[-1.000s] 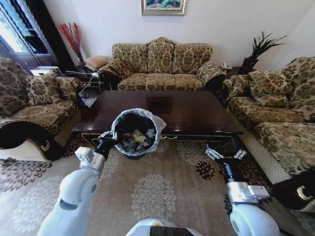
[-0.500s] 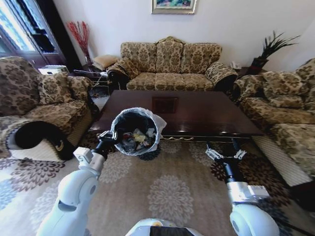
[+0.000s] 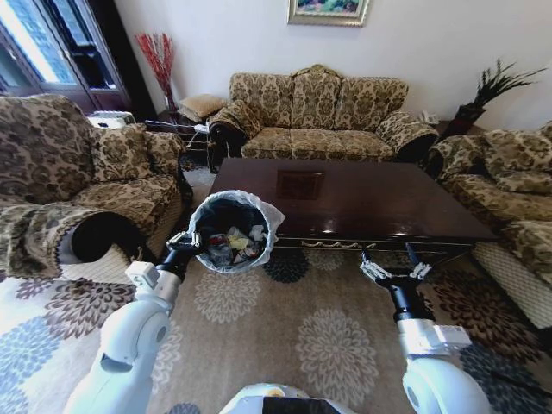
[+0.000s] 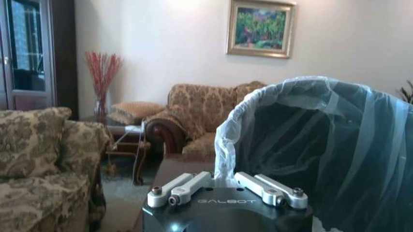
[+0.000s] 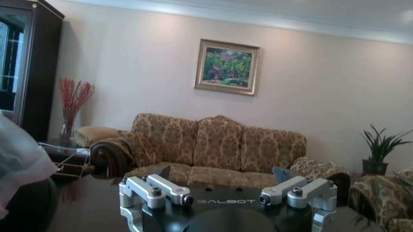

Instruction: Move to the front of the table and place the trash on the table into the trash bin.

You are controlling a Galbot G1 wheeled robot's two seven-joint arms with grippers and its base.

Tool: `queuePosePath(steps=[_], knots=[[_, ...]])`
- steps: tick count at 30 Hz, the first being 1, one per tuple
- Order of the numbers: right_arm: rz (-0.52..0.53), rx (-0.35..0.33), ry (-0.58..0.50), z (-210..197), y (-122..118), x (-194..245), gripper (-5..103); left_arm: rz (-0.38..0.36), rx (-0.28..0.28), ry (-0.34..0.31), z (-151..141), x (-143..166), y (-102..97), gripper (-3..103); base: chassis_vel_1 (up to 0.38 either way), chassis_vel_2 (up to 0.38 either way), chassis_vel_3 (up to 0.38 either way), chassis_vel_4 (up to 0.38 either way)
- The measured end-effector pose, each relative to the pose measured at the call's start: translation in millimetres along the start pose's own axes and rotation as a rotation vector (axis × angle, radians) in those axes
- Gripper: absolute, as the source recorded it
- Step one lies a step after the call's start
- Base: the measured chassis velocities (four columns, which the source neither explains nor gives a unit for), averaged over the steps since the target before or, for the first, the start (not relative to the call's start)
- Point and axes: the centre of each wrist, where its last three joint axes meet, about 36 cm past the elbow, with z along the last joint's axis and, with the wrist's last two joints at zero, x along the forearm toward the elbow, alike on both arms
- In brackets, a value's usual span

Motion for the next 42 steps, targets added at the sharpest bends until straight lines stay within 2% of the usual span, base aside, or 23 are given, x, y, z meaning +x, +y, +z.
queuePosePath(steps=[3, 7, 9, 10, 12, 13, 16, 18, 19, 21, 22, 23, 24, 25, 26, 27, 30, 31, 36, 39, 40, 42], knots=[[0.0, 0.0, 0.0, 0, 0, 0, 100, -0.01, 0.011, 0.013, 8, 4, 2.5, 1, -0.065, -0.071, 0.046, 0.059], [0.0, 0.001, 0.0, 0, 0, 0, 100, -0.06, 0.038, 0.012, 31, 9, 8.4, 1, -0.082, -0.052, 0.028, 0.017], [0.0, 0.0, 0.0, 0, 0, 0, 100, -0.101, 0.047, 0.04, 50, 14, 14.7, 1, 0.0, 0.0, 0.0, 0.0], [0.0, 0.0, 0.0, 0, 0, 0, 100, -0.101, 0.047, 0.04, 50, 14, 14.7, 1, 0.0, 0.0, 0.0, 0.0], [0.0, 0.0, 0.0, 0, 0, 0, 100, -0.132, 0.053, 0.089, 71, 19, 21.5, 1, 0.016, 0.028, -0.011, -0.002], [0.0, 0.0, 0.0, 0, 0, 0, 100, -0.132, 0.053, 0.089, 71, 19, 21.5, 1, 0.031, 0.056, -0.022, -0.005], [0.0, 0.0, 0.0, 0, 0, 0, 100, -0.178, 0.046, 0.139, 99, 21, 32.1, 1, 0.009, 0.019, 0.006, -0.006], [0.0, 0.0, 0.0, 0, 0, 0, 100, -0.186, 0.046, 0.157, 107, 21, 34.8, 1, 0.0, 0.0, 0.0, 0.0], [0.0, 0.0, 0.0, 0, 0, 0, 100, -0.206, 0.043, 0.204, 129, 21, 41.0, 1, 0.0, 0.0, 0.0, 0.0], [0.0, 0.0, 0.0, 0, 0, 0, 100, -0.229, 0.023, 0.251, 160, 20, 45.3, 1, 0.0, 0.0, 0.0, 0.0], [0.0, 0.0, 0.0, 0, 0, 0, 100, -0.229, 0.023, 0.251, 160, 20, 45.3, 1, 0.0, 0.0, 0.0, 0.0], [0.0, 0.0, 0.0, 0, 0, 0, 100, -0.251, 0.008, 0.269, 186, 20, 46.5, 1, 0.0, 0.0, 0.0, 0.0], [0.0, 0.0, 0.0, 0, 0, 0, 100, -0.251, 0.008, 0.269, 186, 20, 46.5, 1, 0.0, 0.0, 0.0, 0.0], [0.0, 0.0, 0.0, 0, 0, 0, 100, -0.275, 0.014, 0.291, 211, 20, 46.2, 1, 0.0, 0.0, 0.0, 0.0], [0.0, 0.0, 0.0, 0, 0, 0, 100, -0.299, 0.071, 0.338, 239, 16, 43.0, 1, 0.0, 0.0, 0.0, 0.0], [0.0, 0.0, 0.0, 0, 0, 0, 100, -0.299, 0.071, 0.338, 239, 16, 43.0, 1, 0.0, 0.0, 0.0, 0.0], [0.0, 0.0, 0.0, 0, 0, 0, 100, -0.335, 0.095, 0.388, 264, 12, 45.2, 1, 0.0, 0.0, 0.0, 0.0], [0.0, 0.0, 0.0, 0, 0, 0, 100, -0.355, 0.101, 0.423, 278, 13, 47.1, 1, 0.0, 0.0, 0.0, 0.0], [0.0, 0.0, 0.0, 0, 0, 0, 100, -0.394, 0.11, 0.487, 307, 19, 51.7, 1, 0.0, 0.0, 0.0, 0.0], [0.0, 0.0, 0.0, 0, 0, 0, 100, -0.439, 0.12, 0.551, 346, 29, 58.1, 1, 0.0, 0.0, 0.0, 0.0], [0.0, 0.0, 0.0, 0, 0, 0, 100, -0.439, 0.12, 0.551, 346, 29, 58.1, 1, 0.0, 0.0, 0.0, 0.0], [0.0, 0.0, 0.0, 0, 0, 0, 100, -0.458, 0.125, 0.581, 367, 37, 61.8, 1, 0.0, 0.0, 0.0, 0.0]])
